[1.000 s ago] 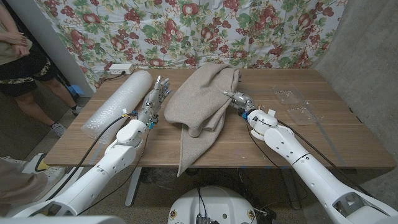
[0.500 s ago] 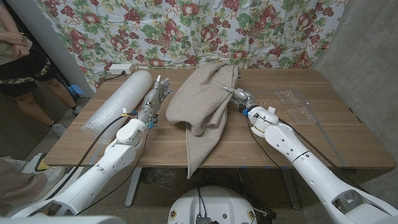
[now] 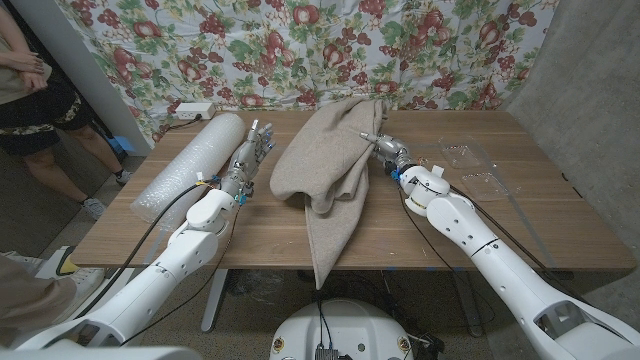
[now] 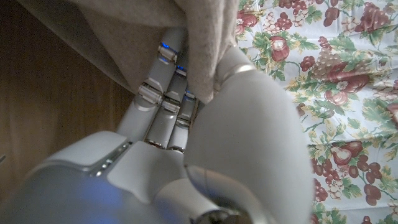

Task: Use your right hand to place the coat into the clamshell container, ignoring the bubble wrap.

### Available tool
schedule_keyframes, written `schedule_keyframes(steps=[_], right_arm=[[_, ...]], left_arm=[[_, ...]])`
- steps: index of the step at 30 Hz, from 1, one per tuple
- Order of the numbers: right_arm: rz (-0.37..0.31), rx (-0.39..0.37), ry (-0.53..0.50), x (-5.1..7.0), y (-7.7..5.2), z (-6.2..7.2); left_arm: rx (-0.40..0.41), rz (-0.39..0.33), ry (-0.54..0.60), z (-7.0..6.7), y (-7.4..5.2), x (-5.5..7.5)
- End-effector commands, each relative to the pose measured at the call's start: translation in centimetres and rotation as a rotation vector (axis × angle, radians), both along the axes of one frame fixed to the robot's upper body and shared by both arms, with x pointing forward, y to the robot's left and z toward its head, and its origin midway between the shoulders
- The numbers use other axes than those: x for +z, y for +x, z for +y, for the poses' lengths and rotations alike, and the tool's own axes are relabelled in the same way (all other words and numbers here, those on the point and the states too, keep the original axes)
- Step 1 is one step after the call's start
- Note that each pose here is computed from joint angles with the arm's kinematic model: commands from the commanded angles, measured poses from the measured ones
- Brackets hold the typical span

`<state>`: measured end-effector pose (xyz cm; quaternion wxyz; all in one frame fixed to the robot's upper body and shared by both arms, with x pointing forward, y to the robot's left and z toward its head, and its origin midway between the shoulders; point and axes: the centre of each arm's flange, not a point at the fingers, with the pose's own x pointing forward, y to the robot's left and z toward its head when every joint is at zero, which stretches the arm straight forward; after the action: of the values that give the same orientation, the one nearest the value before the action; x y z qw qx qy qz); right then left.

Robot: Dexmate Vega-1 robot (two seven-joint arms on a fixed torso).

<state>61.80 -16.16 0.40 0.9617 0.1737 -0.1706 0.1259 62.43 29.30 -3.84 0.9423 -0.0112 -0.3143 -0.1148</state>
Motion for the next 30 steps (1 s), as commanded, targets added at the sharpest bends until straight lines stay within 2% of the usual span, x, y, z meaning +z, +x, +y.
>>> schedule_keyframes(steps=[1,15,22,30], right_arm=[[-0.033,0.004,-0.008,1.1,-0.3,-0.4],[-0.083,-0.001,-0.022,3.0,-0.9,-1.3],[-0.094,0.005,-0.017,3.4,-0.8,-1.5],[-0.117,-0.001,-0.026,4.5,-0.8,-1.9]], left_arm=[[-0.004,-0.006,-0.002,-0.1,-0.1,0.1],[0.004,-0.003,-0.002,0.0,-0.4,-0.2],[0.003,-0.003,-0.003,0.0,-0.4,-0.2],[0.001,0.001,-0.001,0.0,-0.3,-0.2]])
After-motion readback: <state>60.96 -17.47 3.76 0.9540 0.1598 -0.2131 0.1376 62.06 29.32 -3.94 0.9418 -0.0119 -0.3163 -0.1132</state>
